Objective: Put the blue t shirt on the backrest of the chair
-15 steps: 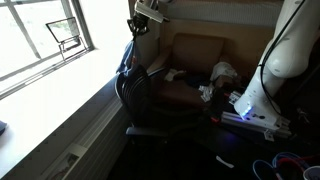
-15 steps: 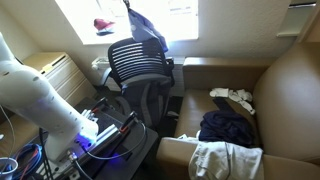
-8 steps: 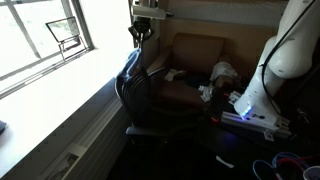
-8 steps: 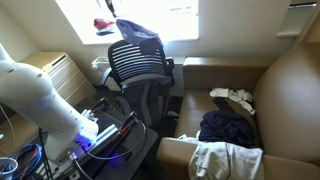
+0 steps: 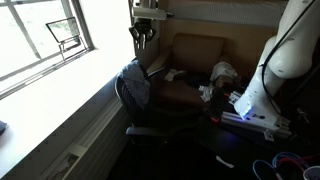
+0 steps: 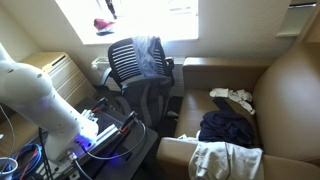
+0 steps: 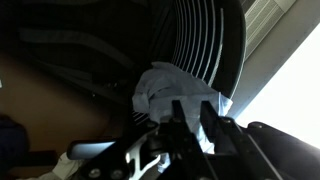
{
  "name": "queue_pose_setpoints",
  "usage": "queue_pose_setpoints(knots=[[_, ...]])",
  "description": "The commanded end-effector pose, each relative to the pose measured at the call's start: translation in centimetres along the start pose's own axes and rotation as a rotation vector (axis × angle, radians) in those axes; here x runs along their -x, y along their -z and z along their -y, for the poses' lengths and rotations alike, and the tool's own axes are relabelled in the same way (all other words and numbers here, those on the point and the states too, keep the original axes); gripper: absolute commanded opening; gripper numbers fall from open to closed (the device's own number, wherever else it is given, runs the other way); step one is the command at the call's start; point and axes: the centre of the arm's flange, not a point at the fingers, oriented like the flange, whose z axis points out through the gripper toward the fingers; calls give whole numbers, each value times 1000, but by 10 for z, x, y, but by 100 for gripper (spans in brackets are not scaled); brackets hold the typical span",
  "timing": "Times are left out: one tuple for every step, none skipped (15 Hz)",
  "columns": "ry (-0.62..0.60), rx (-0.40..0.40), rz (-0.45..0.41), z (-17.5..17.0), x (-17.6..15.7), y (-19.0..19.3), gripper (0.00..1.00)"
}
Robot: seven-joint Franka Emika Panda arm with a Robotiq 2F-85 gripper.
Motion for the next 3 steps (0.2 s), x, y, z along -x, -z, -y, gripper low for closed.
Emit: queue_pose_setpoints(knots=[[0, 0, 0, 0, 0, 0, 26], [0, 0, 0, 0, 0, 0, 26], [0, 0, 0, 0, 0, 0, 26]])
